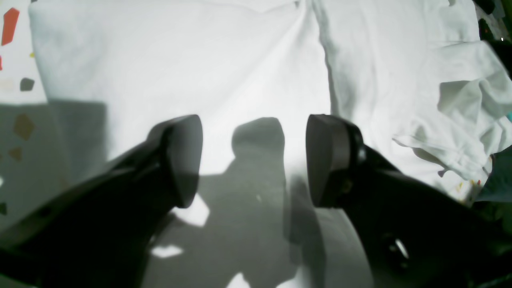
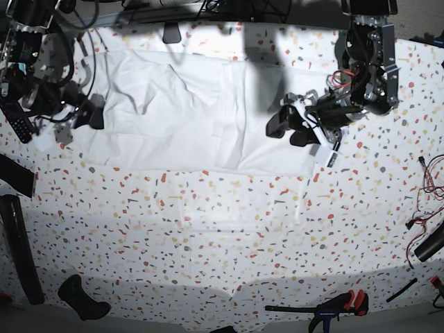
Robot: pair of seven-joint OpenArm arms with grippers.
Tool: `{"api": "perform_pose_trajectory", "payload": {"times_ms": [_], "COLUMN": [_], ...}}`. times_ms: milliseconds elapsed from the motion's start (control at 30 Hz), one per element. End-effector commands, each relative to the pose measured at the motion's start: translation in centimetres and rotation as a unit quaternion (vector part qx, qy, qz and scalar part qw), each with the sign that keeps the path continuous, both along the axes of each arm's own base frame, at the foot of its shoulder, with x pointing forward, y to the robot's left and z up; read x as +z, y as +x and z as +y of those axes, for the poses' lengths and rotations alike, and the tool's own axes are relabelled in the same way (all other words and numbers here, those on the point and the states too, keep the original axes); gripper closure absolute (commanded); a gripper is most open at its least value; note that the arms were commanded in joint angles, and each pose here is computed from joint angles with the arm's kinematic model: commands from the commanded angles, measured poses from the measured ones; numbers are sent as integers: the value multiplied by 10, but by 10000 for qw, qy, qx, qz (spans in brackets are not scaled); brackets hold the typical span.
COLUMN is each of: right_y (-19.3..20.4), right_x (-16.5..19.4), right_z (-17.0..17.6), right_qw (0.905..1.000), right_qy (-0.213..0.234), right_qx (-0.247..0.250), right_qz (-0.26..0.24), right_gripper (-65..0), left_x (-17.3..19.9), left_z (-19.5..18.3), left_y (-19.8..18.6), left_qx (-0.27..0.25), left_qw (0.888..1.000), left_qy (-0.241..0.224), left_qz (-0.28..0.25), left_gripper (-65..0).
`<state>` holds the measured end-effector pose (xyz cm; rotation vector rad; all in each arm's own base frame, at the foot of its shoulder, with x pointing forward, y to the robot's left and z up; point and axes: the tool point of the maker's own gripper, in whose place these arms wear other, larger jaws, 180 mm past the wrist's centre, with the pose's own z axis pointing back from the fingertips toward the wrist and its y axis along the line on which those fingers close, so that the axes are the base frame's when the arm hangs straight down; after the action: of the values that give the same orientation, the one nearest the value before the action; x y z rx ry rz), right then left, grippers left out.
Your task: Fold the T-shirt properly
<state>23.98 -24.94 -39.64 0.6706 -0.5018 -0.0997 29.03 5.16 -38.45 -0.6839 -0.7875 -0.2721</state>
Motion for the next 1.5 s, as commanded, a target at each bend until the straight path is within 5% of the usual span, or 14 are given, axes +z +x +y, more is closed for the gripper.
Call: {"api": "perform_pose_trajectory", "payload": {"times_ms": [0, 333, 467, 567, 833, 1000, 1233, 1467], "right_y": [-5, -13, -12, -6, 25, 52, 62, 57], "right_x": [0, -2, -1, 2, 25, 60, 94, 104], "right_z": [1, 4, 4, 3, 6, 24, 77, 154], "right_qw": [9998, 9991, 9992, 9996, 9989, 9942, 9770, 9479], "right_qy": [-16, 20, 21, 29, -18, 318, 508, 591], "right_qx": [165, 322, 311, 238, 451, 674, 1580, 2727], "right_qz": [108, 282, 261, 133, -154, -770, -1339, -1534], "right_gripper": [-439, -402, -215, 0, 0, 0, 0, 0], "left_x": [13, 13, 13, 13, 15, 18, 13, 13], "left_z": [-1, -1, -1, -1, -7, -7, -14, -42], "left_y": [8, 8, 8, 8, 2, 6, 5, -4], "left_qx": [14, 13, 13, 13, -91, -7, -27, -453], "left_qw": [9997, 9997, 9997, 9997, 9994, 9991, 9996, 9984], "left_qy": [-114, -113, -113, -113, -329, -395, -258, -312], "left_qz": [-231, -229, -229, -229, -63, -171, -139, -112], "left_gripper": [-391, -391, -391, -391, -391, -391, -391, -391]}}
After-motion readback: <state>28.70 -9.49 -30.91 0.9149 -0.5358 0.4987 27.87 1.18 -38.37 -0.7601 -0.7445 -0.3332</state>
